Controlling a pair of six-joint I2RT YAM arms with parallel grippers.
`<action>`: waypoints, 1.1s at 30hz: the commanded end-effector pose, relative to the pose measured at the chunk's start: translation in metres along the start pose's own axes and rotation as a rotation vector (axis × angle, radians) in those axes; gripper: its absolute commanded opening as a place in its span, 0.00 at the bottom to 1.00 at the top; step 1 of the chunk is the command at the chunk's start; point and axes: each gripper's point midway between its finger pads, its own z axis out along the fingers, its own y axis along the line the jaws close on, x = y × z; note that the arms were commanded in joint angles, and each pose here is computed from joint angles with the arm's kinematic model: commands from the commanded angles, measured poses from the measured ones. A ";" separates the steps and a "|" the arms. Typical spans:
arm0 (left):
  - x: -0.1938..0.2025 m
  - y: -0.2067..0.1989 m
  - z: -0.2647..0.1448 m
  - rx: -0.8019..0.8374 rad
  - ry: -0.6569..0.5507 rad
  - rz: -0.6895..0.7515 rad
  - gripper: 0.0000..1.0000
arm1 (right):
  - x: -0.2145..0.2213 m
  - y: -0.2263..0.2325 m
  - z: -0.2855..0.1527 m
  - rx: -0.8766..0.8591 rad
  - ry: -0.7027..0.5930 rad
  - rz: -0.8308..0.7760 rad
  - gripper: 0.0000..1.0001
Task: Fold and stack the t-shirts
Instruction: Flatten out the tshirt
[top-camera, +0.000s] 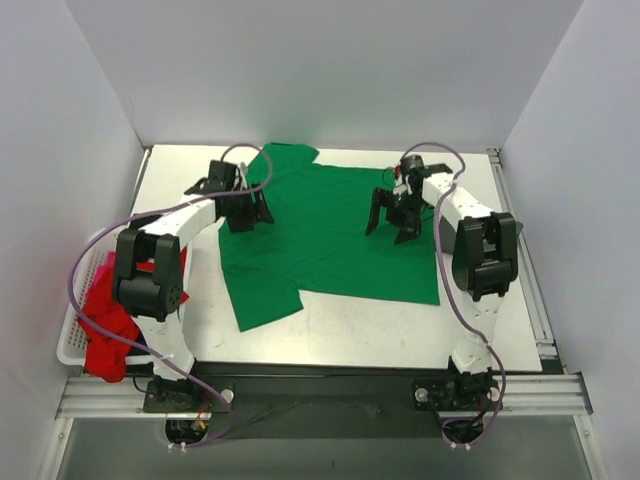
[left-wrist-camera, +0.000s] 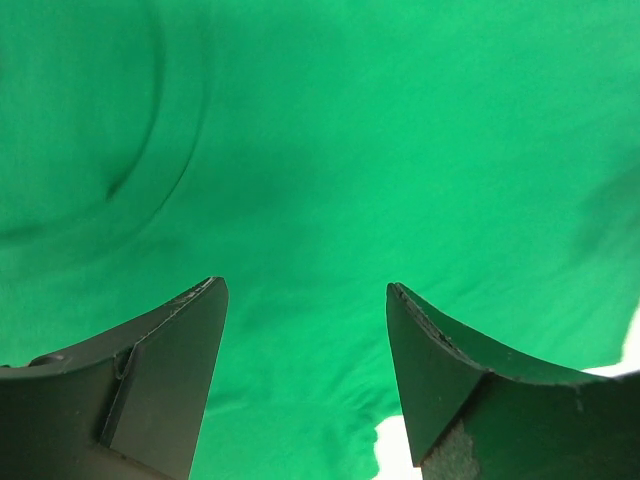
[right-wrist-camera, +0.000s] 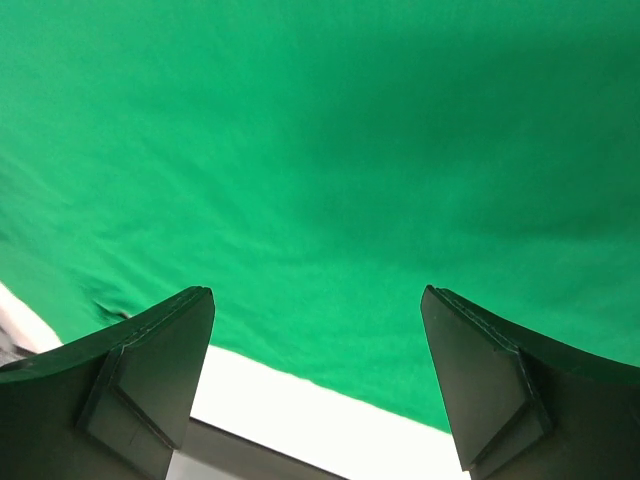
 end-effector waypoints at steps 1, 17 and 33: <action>0.013 0.013 -0.006 -0.057 -0.002 0.012 0.75 | 0.030 -0.005 -0.003 0.030 0.041 -0.020 0.88; 0.035 0.045 0.037 -0.144 0.094 0.003 0.75 | 0.044 -0.040 0.021 0.131 0.077 0.034 0.88; -0.006 0.022 0.063 -0.117 0.080 0.053 0.75 | -0.008 -0.041 0.028 0.075 0.042 0.098 0.88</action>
